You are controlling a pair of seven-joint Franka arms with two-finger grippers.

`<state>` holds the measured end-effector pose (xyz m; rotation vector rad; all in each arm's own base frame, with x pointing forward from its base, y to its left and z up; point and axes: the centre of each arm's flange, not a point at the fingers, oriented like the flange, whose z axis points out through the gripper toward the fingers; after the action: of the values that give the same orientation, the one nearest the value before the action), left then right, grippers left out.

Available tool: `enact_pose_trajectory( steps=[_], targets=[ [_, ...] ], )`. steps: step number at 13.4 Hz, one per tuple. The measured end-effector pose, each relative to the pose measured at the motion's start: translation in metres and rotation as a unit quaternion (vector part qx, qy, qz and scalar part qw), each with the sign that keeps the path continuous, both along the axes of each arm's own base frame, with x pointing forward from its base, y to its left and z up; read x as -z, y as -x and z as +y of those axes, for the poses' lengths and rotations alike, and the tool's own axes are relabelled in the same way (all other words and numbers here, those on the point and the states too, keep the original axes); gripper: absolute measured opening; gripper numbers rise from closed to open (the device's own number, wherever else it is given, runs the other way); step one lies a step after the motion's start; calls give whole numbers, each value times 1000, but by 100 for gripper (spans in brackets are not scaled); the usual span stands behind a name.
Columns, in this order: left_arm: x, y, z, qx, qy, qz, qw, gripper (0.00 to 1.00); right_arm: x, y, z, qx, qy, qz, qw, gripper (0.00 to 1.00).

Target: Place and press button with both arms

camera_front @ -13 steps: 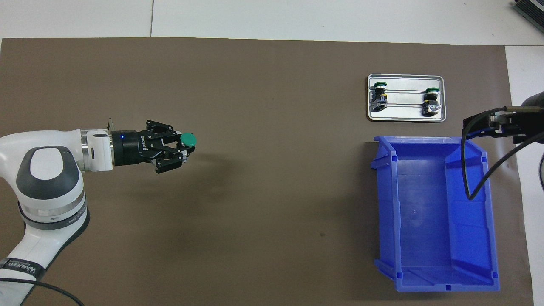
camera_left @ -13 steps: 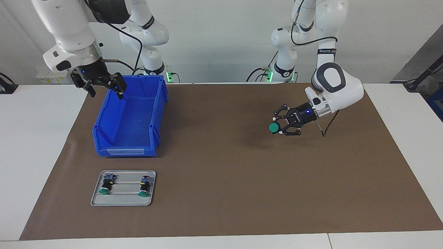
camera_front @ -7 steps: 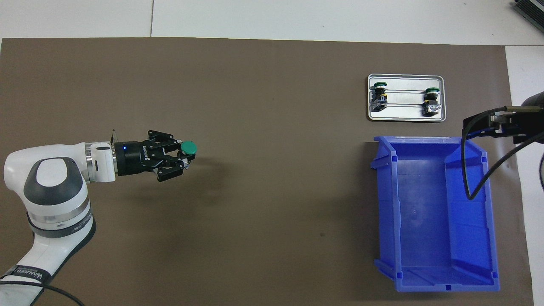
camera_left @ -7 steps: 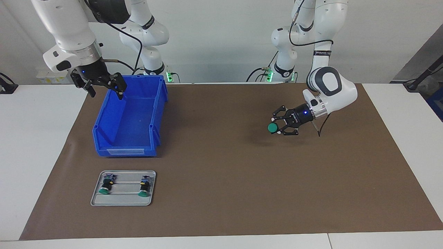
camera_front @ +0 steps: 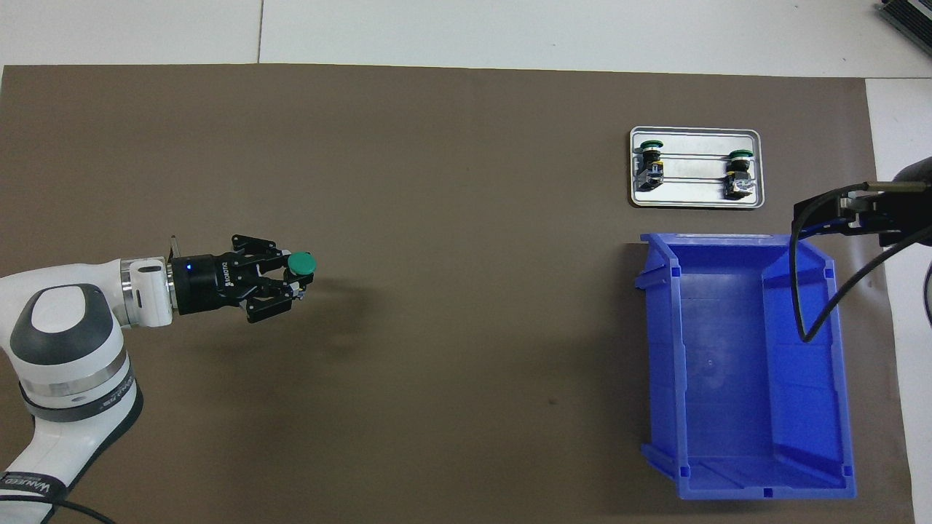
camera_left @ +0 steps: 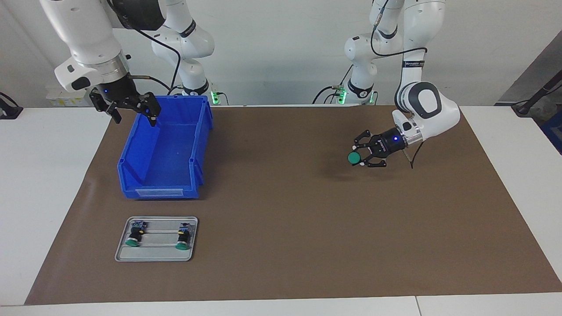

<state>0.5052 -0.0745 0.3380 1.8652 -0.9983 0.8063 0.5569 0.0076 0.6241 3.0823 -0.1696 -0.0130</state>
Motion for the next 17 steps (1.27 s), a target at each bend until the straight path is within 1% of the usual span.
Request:
enact_pose_trajectory(
  steps=[7,9,10,12,15,17],
  targets=[
    [0,2,2,-2,0,1,1000,34,0,0,0,0,0,0,1000,100],
    [-2,2,1,3,1,-7,1000,34,0,0,0,0,0,0,1000,100],
    [-4,1,-1,2,6,-17,1000,34,0,0,0,0,0,0,1000,100],
    [-12,-3,-13,-10,32,-31,999,34,0,0,0,0,0,0,1000,100],
    [-23,-8,-32,-16,57,-40,997,34,0,0,0,0,0,0,1000,100],
    [-24,-8,-48,-22,79,-38,996,34,0,0,0,0,0,0,1000,100]
  ],
)
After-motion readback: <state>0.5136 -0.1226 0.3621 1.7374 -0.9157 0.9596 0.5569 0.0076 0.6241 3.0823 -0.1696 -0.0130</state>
